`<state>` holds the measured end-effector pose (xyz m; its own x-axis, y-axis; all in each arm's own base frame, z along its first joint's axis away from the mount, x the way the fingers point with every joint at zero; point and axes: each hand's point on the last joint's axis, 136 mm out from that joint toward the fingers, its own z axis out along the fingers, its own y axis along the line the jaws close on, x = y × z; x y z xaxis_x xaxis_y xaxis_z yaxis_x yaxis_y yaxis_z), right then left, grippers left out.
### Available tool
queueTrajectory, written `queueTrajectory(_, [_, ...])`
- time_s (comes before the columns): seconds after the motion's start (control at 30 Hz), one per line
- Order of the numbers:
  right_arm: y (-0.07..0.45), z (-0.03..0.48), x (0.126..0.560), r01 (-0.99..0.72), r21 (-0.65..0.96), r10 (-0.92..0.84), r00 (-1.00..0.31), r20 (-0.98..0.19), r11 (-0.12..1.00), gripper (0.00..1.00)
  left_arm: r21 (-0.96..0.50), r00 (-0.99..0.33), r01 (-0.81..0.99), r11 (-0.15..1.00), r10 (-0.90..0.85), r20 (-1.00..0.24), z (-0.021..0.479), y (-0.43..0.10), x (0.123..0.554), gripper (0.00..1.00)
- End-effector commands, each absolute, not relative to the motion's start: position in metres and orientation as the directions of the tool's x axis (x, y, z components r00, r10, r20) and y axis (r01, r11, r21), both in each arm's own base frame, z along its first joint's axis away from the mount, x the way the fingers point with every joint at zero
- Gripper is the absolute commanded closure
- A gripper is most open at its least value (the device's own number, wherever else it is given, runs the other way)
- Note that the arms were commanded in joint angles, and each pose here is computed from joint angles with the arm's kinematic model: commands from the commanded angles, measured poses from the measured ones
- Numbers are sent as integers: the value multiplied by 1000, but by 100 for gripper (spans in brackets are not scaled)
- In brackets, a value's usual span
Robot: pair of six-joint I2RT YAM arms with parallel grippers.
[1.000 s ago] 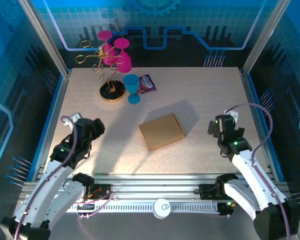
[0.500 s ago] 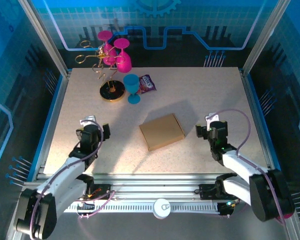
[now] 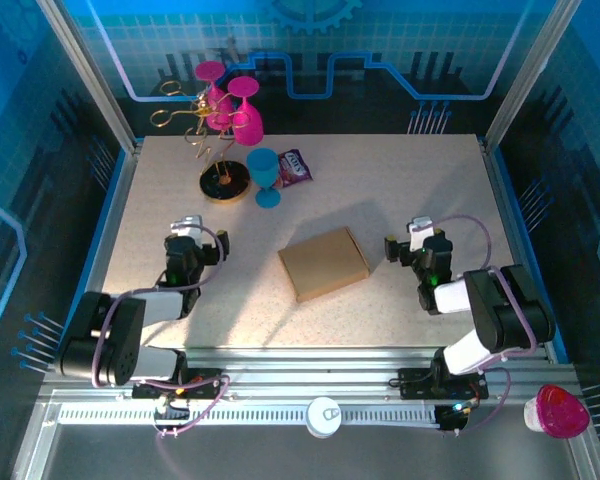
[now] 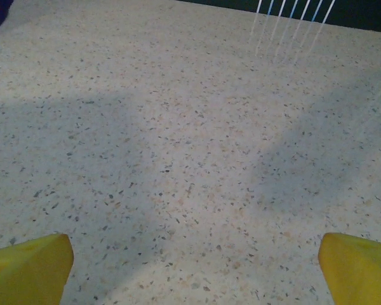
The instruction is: Fold the paper box
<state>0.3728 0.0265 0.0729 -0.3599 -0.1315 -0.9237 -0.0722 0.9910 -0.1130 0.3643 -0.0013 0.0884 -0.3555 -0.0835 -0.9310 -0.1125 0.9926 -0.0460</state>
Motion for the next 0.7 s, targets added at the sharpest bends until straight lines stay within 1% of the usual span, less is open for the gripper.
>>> queueTrajectory(0.0, [26,107,383,-61,-95,-106,-218,-970,994,0,-19,-172,-35,999,-25,-985,108,-9,379,0])
queueTrajectory(0.03, [22,107,382,-38,-91,-97,-223,-970,995,0,-25,-166,-50,998,-33,-986,109,-7,377,1])
queueTrajectory(0.07, [18,108,381,-15,-86,-88,-217,-972,996,0,-40,-207,-84,996,-57,-977,105,-1,376,1])
queueTrajectory(0.17, [14,108,384,18,-87,-81,-225,-971,996,0,-29,-234,-77,997,-46,-971,103,-3,385,1])
queueTrajectory(0.27, [10,103,393,54,-104,-85,-283,-955,993,0,-68,-303,-158,985,-113,-946,96,16,395,1])
queueTrajectory(0.33, [11,101,396,55,-112,-89,-308,-947,992,0,-87,-292,-158,984,-131,-947,96,18,393,1])
queueTrajectory(0.67, [10,102,396,60,-108,-85,-302,-949,992,0,-83,-293,-159,984,-128,-948,96,18,393,1])
